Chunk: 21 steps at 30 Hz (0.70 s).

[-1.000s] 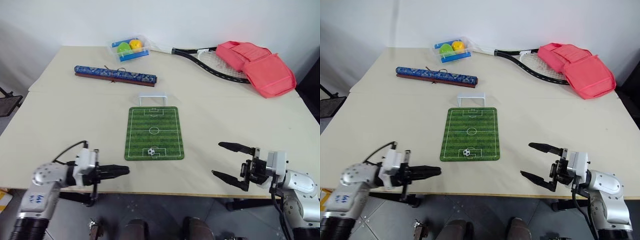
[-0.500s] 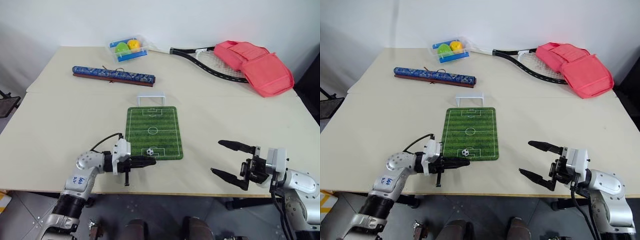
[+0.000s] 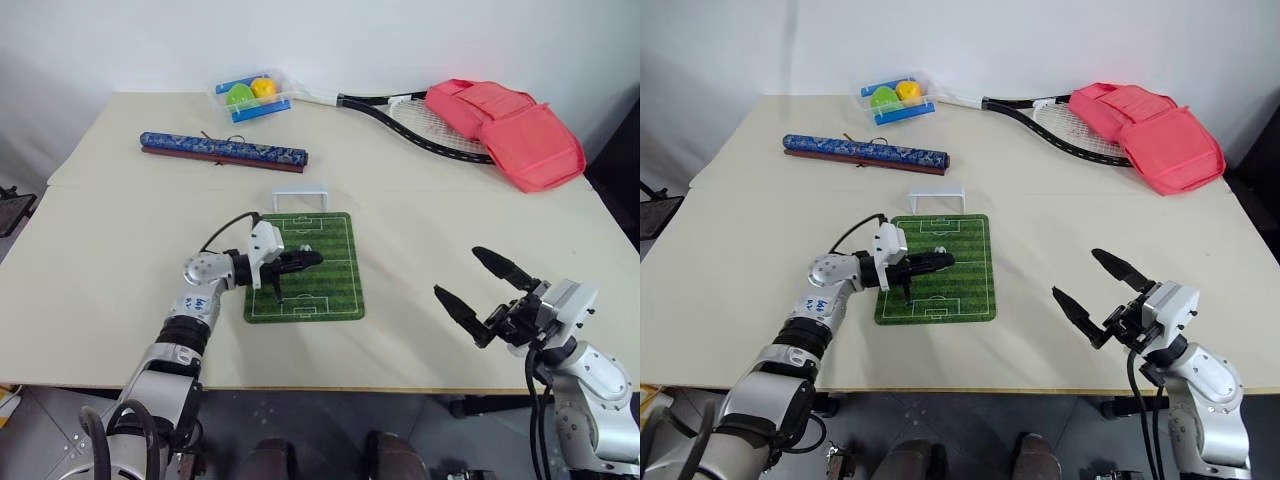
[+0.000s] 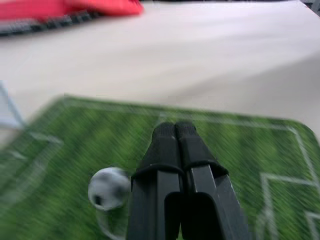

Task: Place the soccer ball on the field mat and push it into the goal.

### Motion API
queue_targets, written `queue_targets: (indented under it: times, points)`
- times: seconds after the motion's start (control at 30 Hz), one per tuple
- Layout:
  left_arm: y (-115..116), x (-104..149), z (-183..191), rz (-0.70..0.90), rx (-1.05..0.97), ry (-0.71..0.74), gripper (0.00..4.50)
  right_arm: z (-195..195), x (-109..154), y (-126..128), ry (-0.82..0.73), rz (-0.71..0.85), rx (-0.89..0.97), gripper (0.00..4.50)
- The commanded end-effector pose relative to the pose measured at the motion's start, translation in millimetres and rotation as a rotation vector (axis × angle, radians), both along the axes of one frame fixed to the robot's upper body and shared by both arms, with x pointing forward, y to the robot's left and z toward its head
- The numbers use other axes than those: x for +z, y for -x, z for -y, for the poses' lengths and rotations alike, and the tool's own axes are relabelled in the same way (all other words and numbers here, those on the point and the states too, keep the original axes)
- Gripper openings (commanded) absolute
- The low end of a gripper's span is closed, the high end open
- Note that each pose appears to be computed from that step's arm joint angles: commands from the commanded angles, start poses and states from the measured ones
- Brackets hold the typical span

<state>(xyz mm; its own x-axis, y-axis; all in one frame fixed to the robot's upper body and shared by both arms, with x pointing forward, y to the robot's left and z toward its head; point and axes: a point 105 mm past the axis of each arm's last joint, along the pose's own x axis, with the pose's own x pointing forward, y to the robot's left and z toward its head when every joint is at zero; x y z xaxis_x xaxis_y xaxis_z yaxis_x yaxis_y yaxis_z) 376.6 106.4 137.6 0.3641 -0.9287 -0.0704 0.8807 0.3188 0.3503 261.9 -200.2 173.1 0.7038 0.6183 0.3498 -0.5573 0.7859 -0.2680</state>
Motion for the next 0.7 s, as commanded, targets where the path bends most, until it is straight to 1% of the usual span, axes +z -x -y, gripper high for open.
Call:
queue_targets:
  times: [0.03,0.1,0.17,0.23,0.3,0.33,0.43,0.5,0.57,0.7]
  points:
    - [12,6,-34,0.03,0.023,0.01,0.03,3,16,4,-0.004,0.071,-0.038,4.5]
    - [27,-2,-60,0.015,0.054,-0.013,0.03,4,14,4,0.003,0.068,-0.039,4.5]
    - [45,-5,-82,-0.005,0.094,-0.005,0.03,4,12,4,0.01,0.063,-0.033,4.5]
    - [66,-4,-93,-0.034,0.092,0.027,0.03,4,9,3,0.02,0.06,-0.022,4.5]
    - [77,-4,-107,-0.054,0.162,0.033,0.03,3,7,2,0.045,0.056,0.002,4.5]
    - [79,0,-118,-0.017,0.236,0.042,0.03,3,5,1,0.052,0.051,0.013,4.5]
    - [86,6,-147,-0.032,0.427,0.068,0.03,4,3,-2,0.062,0.042,0.036,4.5]
    - [92,9,-159,-0.023,0.502,0.071,0.03,6,2,-5,0.063,0.039,0.047,4.5]
    - [95,18,-171,0.009,0.595,0.108,0.03,8,0,-10,0.064,0.036,0.059,4.5]
    - [97,25,-179,0.03,0.678,0.149,0.03,7,-2,-17,0.068,0.034,0.083,4.5]
